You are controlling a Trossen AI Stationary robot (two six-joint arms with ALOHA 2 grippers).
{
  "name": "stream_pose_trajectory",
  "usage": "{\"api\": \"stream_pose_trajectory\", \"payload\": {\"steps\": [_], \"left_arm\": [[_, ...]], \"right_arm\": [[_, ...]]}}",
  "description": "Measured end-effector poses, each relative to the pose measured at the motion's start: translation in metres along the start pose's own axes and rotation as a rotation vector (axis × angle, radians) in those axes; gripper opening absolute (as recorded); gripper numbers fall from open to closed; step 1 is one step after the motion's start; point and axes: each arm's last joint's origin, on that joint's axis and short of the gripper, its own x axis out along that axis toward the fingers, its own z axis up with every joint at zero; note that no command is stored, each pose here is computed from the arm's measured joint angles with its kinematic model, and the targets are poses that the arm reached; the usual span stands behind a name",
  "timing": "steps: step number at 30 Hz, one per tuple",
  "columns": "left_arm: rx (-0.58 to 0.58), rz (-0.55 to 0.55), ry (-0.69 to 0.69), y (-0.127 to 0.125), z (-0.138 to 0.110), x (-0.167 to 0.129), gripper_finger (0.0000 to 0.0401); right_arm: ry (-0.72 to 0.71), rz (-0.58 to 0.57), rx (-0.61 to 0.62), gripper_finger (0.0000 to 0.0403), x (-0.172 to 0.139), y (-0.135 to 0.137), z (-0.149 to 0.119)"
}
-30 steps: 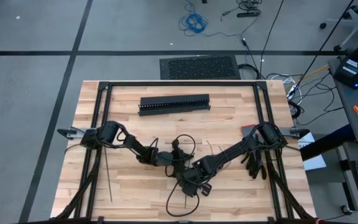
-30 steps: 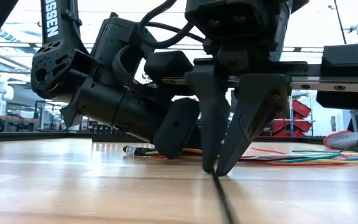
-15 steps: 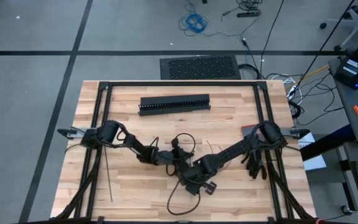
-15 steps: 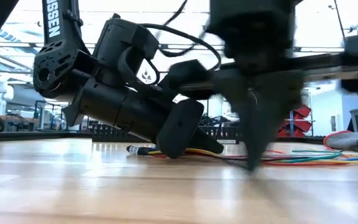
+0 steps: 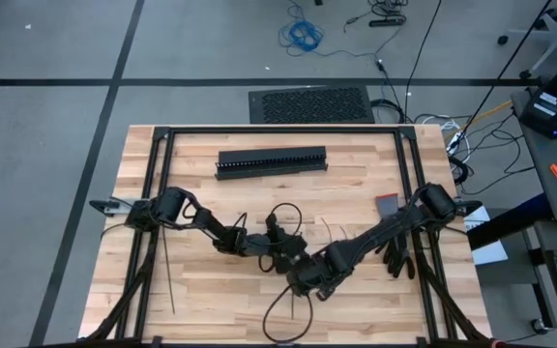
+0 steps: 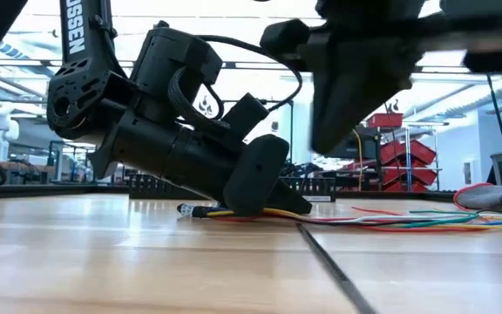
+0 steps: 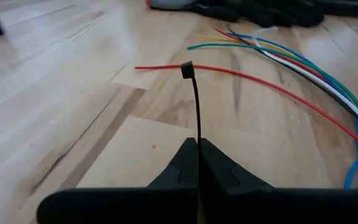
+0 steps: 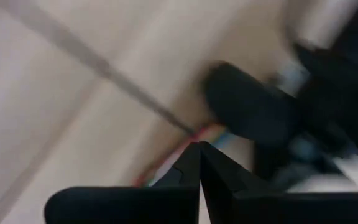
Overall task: Ziptie cables
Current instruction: Wrap the cable wires with the black zip tie
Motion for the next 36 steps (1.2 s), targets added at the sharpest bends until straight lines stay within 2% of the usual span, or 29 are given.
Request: {"api": "stream_pose_trajectory", "payload": {"steps": [2,7,10,13,17,21,25,27,31,33,36], "left_arm": [[-0.024,0.035,-0.006,-0.001,-0.001,-0.001,0.0],[-0.071,0.112,-0.028,-0.002,-0.002,-0.003,0.0],[-0.12,0.143,-0.041,-0.004,-0.002,-0.005,0.0],[-0.144,0.137,-0.049,-0.008,-0.002,-0.007,0.0],[-0.118,0.095,-0.04,-0.016,-0.004,-0.01,0.0],[0.023,0.03,-0.017,-0.026,-0.007,-0.015,0.0],[0.085,-0.003,-0.015,-0.033,-0.008,-0.018,0.0],[0.058,-0.004,-0.008,-0.033,-0.009,-0.019,0.0],[-0.094,0.029,0.001,-0.03,-0.009,-0.017,0.0],[-0.155,0.062,-0.016,-0.03,-0.006,-0.016,0.0],[-0.184,0.099,-0.038,-0.034,-0.003,-0.014,0.0]], "right_arm": [[0.027,-0.14,0.088,0.0,-0.001,0.008,-0.001],[0.005,-0.446,0.158,0.0,-0.009,0.049,-0.006],[-0.059,-0.532,0.275,0.0,-0.013,0.072,-0.011],[-0.133,-0.556,0.408,0.0001,-0.014,0.093,-0.019],[-0.239,-0.519,0.532,0.0012,-0.006,0.121,-0.032],[-0.339,-0.459,0.574,0.0036,0.005,0.14,-0.043],[-0.407,-0.394,0.63,0.0067,0.012,0.148,-0.048],[-0.424,-0.345,0.66,0.0083,0.014,0.15,-0.047],[-0.43,-0.24,0.691,0.0108,0.019,0.155,-0.044],[-0.434,-0.221,0.697,0.0115,0.02,0.156,-0.043],[-0.448,-0.215,0.706,0.0118,0.019,0.156,-0.041]]}}
